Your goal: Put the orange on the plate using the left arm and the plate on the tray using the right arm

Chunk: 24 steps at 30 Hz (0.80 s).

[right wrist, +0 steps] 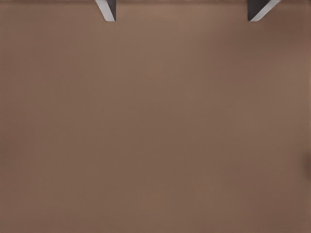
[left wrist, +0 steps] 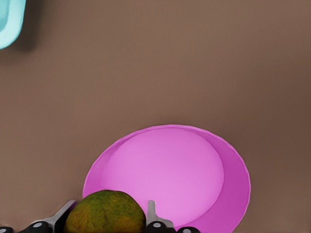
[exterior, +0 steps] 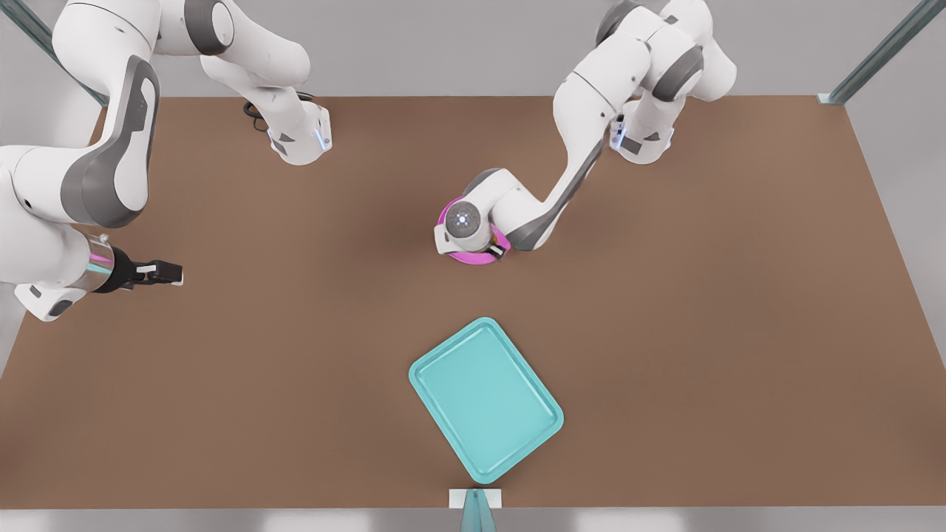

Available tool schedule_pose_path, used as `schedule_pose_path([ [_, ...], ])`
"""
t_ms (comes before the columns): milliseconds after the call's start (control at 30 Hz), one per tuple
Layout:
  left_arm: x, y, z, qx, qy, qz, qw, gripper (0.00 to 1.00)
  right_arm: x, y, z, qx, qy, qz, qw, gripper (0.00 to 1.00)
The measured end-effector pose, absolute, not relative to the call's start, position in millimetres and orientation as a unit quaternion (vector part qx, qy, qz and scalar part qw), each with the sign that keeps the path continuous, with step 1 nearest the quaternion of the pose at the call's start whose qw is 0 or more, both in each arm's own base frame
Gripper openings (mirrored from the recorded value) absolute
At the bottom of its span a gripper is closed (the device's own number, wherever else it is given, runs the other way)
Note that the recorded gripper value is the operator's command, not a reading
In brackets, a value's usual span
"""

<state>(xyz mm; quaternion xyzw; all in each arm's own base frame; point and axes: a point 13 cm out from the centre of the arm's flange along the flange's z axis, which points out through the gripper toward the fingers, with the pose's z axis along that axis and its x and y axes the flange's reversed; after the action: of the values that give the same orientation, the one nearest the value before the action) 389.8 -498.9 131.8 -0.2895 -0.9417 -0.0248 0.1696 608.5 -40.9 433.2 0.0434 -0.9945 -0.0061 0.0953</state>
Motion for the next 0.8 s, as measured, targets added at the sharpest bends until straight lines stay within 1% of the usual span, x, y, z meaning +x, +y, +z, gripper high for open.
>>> schedule_pose_path([
  [33, 381.8, -500.5, 127.2, -0.274, -0.945, -0.031, 0.176, 0.8, 608.2, -40.7, 431.4, 0.043, -0.994, -0.007, 0.097, 1.0],
  [67, 375.1, -500.9, 120.9, -0.259, -0.948, -0.036, 0.183, 1.0, 606.4, -38.3, 425.9, 0.045, -0.994, -0.009, 0.104, 1.0],
  [133, 363.9, -503.3, 112.3, -0.231, -0.952, -0.044, 0.194, 1.0, 598.4, -23.0, 404.3, 0.051, -0.99, -0.028, 0.127, 1.0],
  [200, 362.3, -503.6, 116.2, -0.203, -0.958, -0.049, 0.194, 1.0, 590.4, -9.0, 386.7, 0.053, -0.987, -0.052, 0.146, 1.0],
  [233, 372.2, -502.4, 140.6, -0.186, -0.964, -0.046, 0.182, 1.0, 586.0, -3.4, 381.5, 0.053, -0.985, -0.062, 0.152, 1.0],
  [267, 406.3, -495.6, 194.1, -0.154, -0.975, -0.031, 0.155, 1.0, 575.2, 4.5, 374.7, 0.054, -0.983, -0.072, 0.16, 1.0],
  [300, 455.5, -475.3, 261.1, -0.109, -0.987, -0.014, 0.121, 1.0, 558.4, 13.7, 363.5, 0.053, -0.98, -0.086, 0.17, 1.0],
  [333, 509.4, -433.3, 327.2, -0.053, -0.995, -0.004, 0.088, 1.0, 541.0, 23.9, 348.2, 0.05, -0.977, -0.104, 0.18, 1.0],
  [367, 558.8, -359.6, 382.1, 0.016, -0.998, -0.01, 0.065, 1.0, 523.2, 36.5, 327.4, 0.044, -0.972, -0.125, 0.192, 1.0],
  [400, 585.7, -280.6, 424.9, 0.077, -0.995, -0.022, 0.054, 1.0, 504.2, 53.4, 305.5, 0.038, -0.967, -0.148, 0.202, 1.0],
  [433, 592.7, -217.3, 459.3, 0.118, -0.991, -0.028, 0.052, 1.0, 484.0, 76.5, 285.3, 0.036, -0.963, -0.168, 0.209, 1.0],
  [467, 590.4, -180.9, 486.0, 0.138, -0.989, -0.029, 0.052, 1.0, 464.7, 106.8, 264.0, 0.038, -0.958, -0.185, 0.215, 1.0],
  [533, 574.2, -157.8, 518.4, 0.13, -0.989, -0.01, 0.063, 1.0, 432.1, 177.2, 225.1, 0.046, -0.952, -0.208, 0.22, 1.0],
  [600, 559.2, -116.1, 541.5, 0.12, -0.989, 0.046, 0.077, 1.0, 409.9, 249.7, 193.7, 0.051, -0.95, -0.224, 0.212, 1.0],
  [633, 548.4, -103.3, 545.5, 0.113, -0.989, 0.054, 0.079, 1.0, 403.9, 279.7, 179.9, 0.046, -0.95, -0.229, 0.205, 1.0],
  [700, 537.6, -95.8, 542.2, 0.097, -0.991, 0.047, 0.079, 1.0, 401.5, 320.6, 156.0, 0.023, -0.953, -0.238, 0.184, 1.0],
  [800, 540.5, -98.4, 541.0, 0.071, -0.994, 0.036, 0.068, 1.0, 420.3, 345.8, 133.1, -0.027, -0.957, -0.248, 0.15, 1.0],
])
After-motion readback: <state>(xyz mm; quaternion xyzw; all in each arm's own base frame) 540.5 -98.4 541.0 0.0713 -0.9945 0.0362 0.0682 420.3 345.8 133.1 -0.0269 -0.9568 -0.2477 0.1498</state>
